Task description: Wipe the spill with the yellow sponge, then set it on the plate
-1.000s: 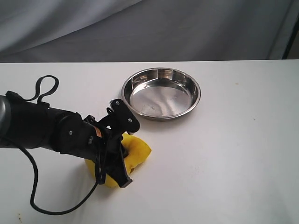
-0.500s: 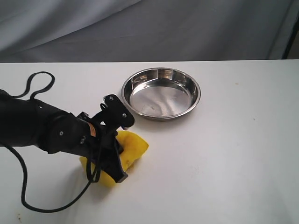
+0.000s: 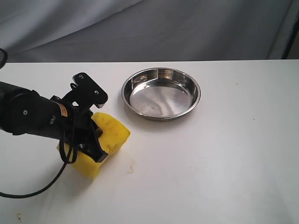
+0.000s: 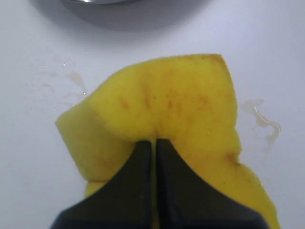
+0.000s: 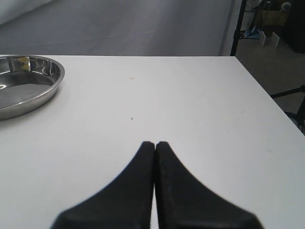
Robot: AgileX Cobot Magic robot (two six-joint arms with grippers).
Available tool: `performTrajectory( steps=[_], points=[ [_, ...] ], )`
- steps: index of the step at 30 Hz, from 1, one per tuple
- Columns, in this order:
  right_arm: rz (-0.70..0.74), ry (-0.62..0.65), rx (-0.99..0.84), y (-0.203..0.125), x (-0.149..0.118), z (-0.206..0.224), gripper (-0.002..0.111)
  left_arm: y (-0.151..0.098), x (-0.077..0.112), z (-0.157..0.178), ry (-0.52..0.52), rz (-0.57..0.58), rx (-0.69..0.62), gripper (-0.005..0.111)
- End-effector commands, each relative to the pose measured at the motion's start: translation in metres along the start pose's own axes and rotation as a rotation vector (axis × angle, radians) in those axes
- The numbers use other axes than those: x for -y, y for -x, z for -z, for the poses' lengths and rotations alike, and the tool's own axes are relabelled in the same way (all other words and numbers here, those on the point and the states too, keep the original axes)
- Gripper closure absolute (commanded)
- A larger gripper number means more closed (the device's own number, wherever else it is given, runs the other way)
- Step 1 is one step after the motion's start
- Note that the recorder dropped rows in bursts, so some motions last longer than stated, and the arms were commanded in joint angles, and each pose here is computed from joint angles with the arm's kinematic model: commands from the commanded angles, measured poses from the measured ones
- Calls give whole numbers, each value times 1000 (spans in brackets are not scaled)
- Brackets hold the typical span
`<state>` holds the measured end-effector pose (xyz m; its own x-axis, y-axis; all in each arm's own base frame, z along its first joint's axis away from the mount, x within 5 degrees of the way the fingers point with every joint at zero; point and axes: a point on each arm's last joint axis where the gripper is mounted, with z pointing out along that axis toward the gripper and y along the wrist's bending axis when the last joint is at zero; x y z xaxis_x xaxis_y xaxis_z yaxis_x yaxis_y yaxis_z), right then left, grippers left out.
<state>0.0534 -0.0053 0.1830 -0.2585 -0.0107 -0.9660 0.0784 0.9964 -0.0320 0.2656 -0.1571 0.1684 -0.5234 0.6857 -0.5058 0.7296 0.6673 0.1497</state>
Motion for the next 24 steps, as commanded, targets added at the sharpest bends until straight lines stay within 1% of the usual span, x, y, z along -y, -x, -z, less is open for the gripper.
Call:
performTrajectory(
  steps=[1,7,8,10,12,17,21,24],
  points=[
    [6,2,5,-1,0,0,108,3,-2,10,13,8,31,107],
    [6,2,5,-1,0,0,108,3,2,12,-10,116,22,107],
    [6,2,5,-1,0,0,108,4,5,12,-23,139,23,107],
    [6,2,5,-1,0,0,108,6,11,12,-41,148,28,107],
    [6,2,5,-1,0,0,108,8,18,12,-57,129,34,107],
    [6,2,5,-1,0,0,108,14,49,7,-109,43,36,107],
    [6,2,5,-1,0,0,108,14,71,-12,-133,-11,28,107],
    [6,2,5,-1,0,0,108,10,77,-33,-127,-26,20,107]
  ],
)
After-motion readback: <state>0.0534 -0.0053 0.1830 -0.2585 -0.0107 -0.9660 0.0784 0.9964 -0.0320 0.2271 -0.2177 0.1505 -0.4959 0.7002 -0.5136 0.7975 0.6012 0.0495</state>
